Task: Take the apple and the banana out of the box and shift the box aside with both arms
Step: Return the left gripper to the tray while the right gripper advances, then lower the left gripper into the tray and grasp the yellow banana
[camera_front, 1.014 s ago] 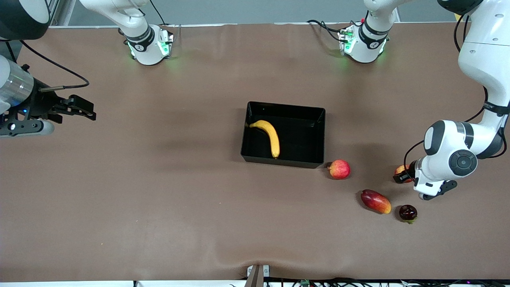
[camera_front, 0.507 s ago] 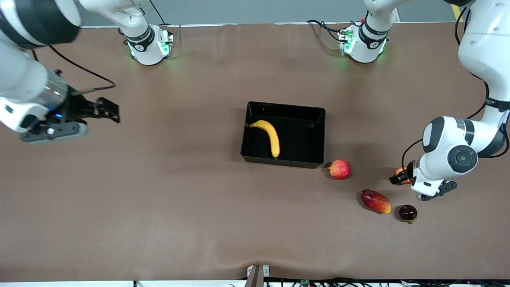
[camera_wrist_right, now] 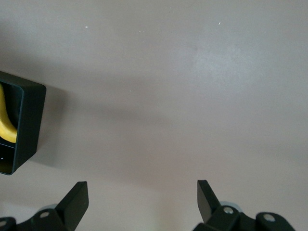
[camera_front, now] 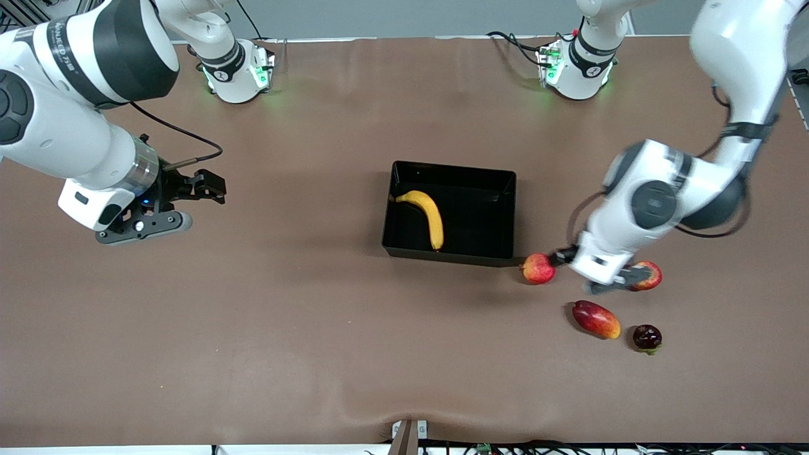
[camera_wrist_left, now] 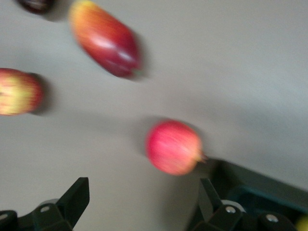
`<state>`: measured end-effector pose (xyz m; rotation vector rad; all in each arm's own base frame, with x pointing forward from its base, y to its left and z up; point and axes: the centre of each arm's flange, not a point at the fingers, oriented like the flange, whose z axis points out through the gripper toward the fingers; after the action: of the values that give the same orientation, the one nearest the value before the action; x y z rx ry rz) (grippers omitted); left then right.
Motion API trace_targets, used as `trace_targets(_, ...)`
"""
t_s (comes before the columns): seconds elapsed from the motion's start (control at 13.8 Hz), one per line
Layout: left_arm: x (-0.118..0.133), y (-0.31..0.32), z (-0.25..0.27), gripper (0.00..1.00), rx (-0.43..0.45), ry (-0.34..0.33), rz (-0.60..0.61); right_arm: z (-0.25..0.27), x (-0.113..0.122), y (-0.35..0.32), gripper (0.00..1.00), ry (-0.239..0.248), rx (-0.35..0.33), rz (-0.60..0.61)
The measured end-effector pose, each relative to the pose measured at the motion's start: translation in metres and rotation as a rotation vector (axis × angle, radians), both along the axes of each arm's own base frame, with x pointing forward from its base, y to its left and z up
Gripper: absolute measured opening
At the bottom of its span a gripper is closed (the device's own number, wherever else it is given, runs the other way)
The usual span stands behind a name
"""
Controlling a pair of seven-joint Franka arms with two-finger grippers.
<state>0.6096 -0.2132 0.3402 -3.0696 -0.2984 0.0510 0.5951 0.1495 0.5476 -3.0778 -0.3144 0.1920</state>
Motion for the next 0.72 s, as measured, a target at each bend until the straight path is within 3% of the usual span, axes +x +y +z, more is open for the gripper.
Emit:
trace_targets(0.36, -0.063, -0.149, -0.013, 1.00, -0.024, 0.013, -0.216, 0.000, 0.000, -0.001, 1.00, 0.001, 0.000, -0.001)
trace_targets(0.72, -0.120, -0.235, -0.078, 1.00, 0.035, 0.000, -0.256, 0.000, 0.000, 0.000, 1.00, 0.001, 0.000, -0.001)
